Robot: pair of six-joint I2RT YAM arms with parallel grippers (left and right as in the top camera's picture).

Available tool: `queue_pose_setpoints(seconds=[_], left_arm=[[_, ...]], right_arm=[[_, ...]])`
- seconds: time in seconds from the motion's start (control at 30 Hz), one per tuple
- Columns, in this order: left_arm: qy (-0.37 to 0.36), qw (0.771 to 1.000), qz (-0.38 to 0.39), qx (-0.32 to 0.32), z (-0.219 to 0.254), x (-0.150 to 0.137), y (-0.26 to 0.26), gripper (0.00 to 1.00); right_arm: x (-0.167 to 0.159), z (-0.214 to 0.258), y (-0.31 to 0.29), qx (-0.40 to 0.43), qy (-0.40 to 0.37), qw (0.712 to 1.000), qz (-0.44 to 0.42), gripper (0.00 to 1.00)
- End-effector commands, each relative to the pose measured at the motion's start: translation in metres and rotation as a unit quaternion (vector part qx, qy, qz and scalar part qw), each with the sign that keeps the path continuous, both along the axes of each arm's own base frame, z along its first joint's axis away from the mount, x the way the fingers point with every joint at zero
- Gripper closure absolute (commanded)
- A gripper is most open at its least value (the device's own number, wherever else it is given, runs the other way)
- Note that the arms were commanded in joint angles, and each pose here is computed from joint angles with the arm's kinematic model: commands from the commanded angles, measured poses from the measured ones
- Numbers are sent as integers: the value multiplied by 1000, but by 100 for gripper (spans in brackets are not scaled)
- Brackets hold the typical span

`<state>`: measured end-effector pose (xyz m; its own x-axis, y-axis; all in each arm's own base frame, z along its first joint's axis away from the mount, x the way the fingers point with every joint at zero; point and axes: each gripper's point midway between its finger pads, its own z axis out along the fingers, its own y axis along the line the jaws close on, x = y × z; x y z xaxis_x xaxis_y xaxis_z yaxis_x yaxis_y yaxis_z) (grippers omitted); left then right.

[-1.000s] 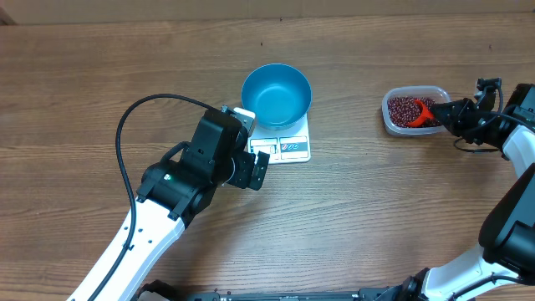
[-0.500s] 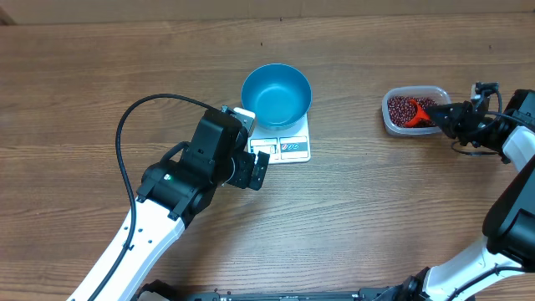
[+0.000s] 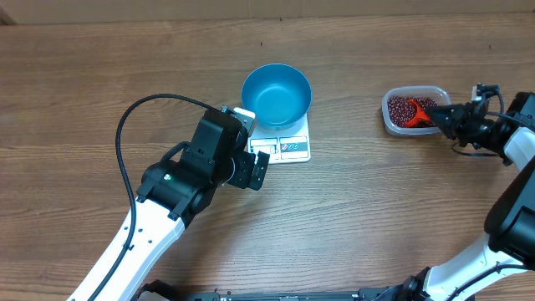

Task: Scoop item into bowl and weigh 150g on scale
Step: 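Tilt and lift the filled red cup out of the tub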

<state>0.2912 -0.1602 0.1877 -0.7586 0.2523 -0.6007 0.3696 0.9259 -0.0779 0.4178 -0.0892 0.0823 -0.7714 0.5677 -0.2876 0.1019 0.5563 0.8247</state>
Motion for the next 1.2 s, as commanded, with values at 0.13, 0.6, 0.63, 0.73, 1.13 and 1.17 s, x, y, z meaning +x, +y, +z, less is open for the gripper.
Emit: queue_pose_setpoints(seconds=[0.13,0.6,0.63,0.73,1.13,1.17], left_arm=[[-12,1000,-10,-5,10,4,-4,0],[-12,1000,-10,-5,10,4,-4,0],[-12,1000,-10,-5,10,4,-4,1],[-12,1000,-10,-5,10,4,-4,0],[-12,1000,-10,-5,10,4,-4,0],[-12,1000,-10,-5,10,4,-4,0]], right_arm=[[-8,15,-9,63,-27,998,-5,96],[-14,29,-15,102,-53,993,-3,96],[-14,30,-15,104,-55,993,-2,96],[-15,35,-15,115,-63,991,1,96],[-25,64,-22,181,-117,976,16,96],[-26,65,-22,183,-117,976,16,96]])
